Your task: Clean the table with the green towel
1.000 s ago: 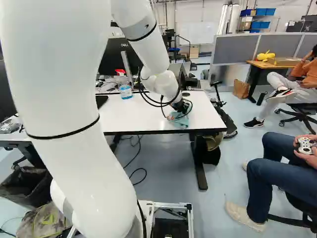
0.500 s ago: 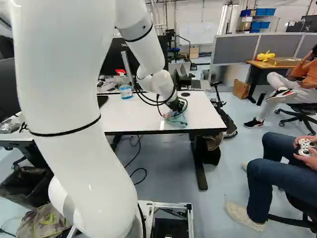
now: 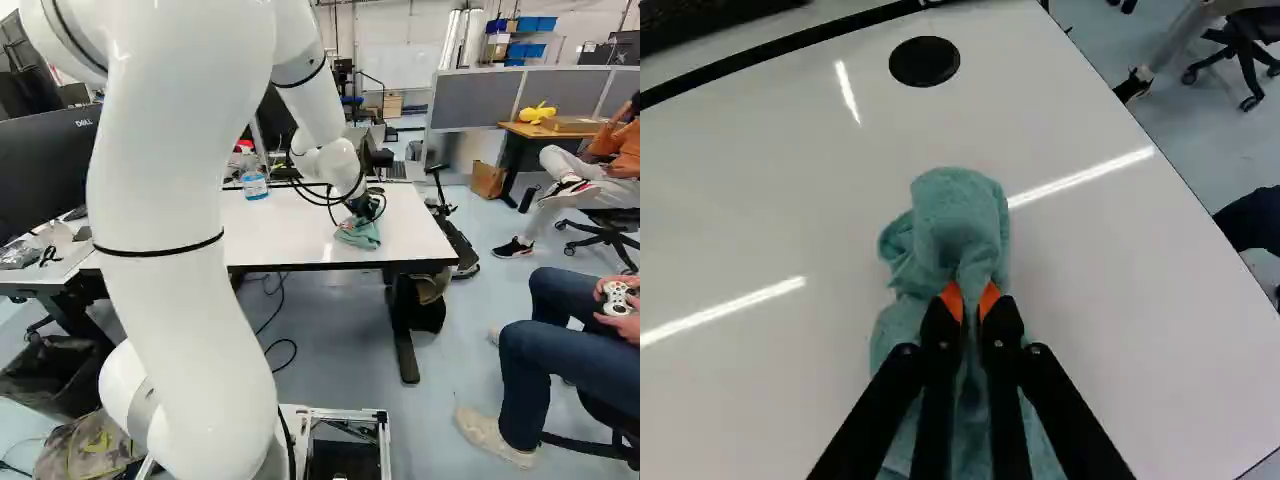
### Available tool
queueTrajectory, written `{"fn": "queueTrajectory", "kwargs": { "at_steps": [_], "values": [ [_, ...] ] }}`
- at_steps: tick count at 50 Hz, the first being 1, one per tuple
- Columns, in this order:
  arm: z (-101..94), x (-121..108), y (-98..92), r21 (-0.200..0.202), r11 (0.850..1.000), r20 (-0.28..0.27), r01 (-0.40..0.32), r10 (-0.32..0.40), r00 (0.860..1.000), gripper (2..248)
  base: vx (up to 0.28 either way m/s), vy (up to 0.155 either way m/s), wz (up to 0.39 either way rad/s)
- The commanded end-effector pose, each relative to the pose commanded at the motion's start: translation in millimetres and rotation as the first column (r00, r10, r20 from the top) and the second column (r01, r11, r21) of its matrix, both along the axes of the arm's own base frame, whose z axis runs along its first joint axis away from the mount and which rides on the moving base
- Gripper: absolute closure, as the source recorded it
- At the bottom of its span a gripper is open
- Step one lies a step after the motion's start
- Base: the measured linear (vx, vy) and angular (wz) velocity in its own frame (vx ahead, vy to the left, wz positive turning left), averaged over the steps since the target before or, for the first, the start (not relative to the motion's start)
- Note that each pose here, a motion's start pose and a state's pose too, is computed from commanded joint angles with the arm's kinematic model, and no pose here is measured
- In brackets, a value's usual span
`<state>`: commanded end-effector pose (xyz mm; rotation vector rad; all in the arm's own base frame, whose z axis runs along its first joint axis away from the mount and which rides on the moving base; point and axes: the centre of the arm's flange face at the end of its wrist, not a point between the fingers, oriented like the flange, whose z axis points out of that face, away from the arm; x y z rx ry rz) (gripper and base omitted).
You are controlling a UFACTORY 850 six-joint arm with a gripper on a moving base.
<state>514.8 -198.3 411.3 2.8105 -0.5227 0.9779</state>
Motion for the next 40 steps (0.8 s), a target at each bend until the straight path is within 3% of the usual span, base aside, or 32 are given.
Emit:
{"fn": "queueTrajectory", "kwargs": {
  "at_steps": [22,40],
  "values": [
    [-1.7,14,-38.5,-0.006,0.999,0.014,0.053,-0.053,0.998,212,0.000,0.000,0.000],
    [-1.2,-5,-59.8,-0.004,0.995,0.010,0.100,-0.100,0.995,212,0.000,0.000,0.000]
  ]
}}
